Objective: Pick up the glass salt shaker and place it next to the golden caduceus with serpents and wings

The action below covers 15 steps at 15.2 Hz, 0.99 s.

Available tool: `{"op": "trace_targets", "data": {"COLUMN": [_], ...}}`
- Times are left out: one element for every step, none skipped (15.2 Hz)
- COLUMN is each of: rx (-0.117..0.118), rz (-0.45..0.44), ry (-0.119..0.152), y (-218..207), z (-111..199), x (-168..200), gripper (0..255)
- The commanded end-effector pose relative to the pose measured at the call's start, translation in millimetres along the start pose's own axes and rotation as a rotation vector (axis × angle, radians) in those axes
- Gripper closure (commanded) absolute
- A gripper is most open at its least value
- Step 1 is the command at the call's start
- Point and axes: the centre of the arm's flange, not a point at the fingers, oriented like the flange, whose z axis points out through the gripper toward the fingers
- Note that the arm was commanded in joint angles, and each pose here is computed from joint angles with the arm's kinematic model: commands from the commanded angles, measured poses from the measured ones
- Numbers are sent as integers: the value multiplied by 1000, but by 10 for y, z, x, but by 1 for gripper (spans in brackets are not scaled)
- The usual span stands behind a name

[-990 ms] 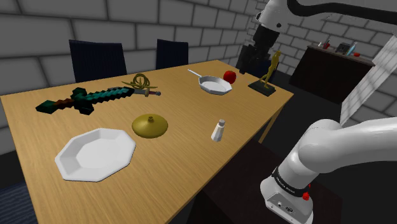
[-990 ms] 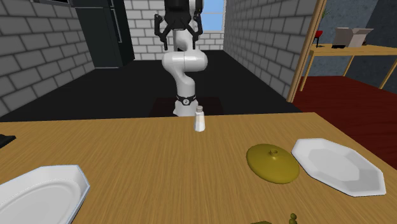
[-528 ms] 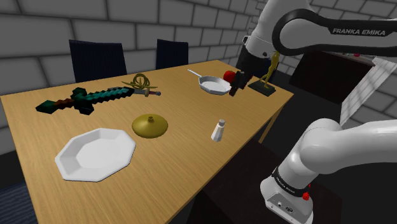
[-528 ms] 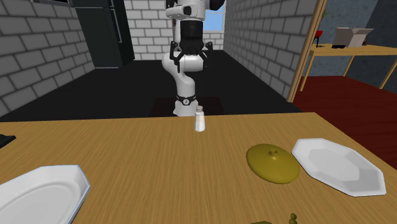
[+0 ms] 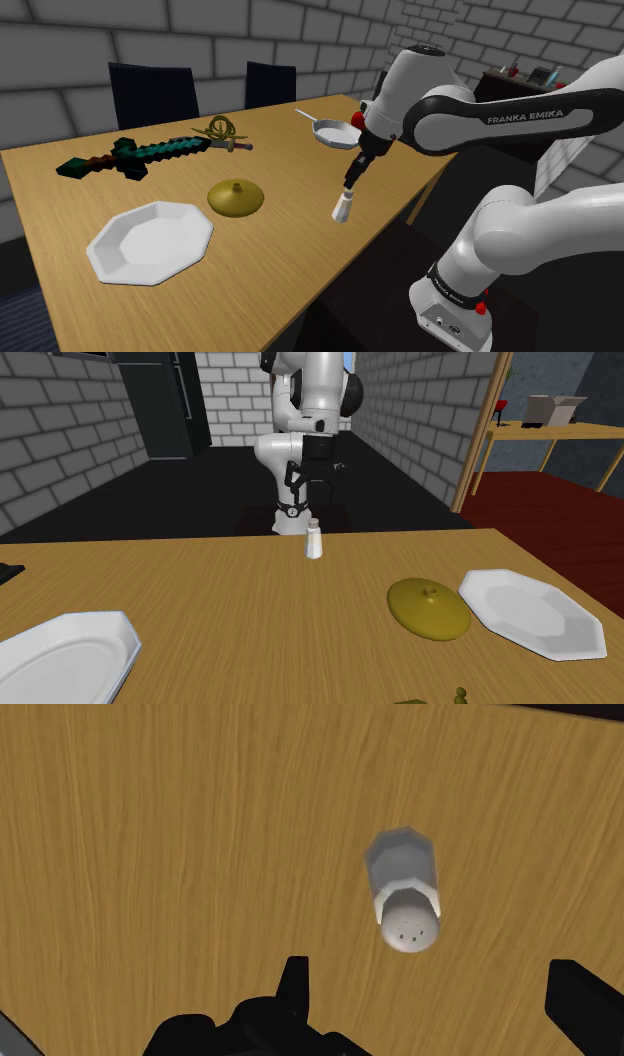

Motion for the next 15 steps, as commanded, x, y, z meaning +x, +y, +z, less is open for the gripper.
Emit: {"op": "trace_targets", "data": {"rx": [-9, -9, -9, -9, -9, -9, -9, -9, -9, -9, -9, -9, -9, -9, -9], "rz": [-18, -18, -18, -18, -18, -18, -18, -18, -18, -18, -18, -18, -18, -18, -18], "ry": [7, 7, 7, 7, 7, 7, 7, 7, 7, 7, 7, 7, 7, 7, 7], "y": [-67, -67, -66, -66, -65, -65, -65, -64, -64, -64, -64, -64, -64, -64, -64], "z": [187, 240, 293, 345, 398, 451, 504, 587, 587, 587, 587, 587, 587, 587, 587], "x": [-61, -61, -60, -60, -60, -59, -59, -58, -58, -59, -58, -58, -58, -58, -58], "gripper": [0, 0, 0, 0, 0, 0, 0, 0, 0, 0, 0, 0, 0, 0, 0]}}
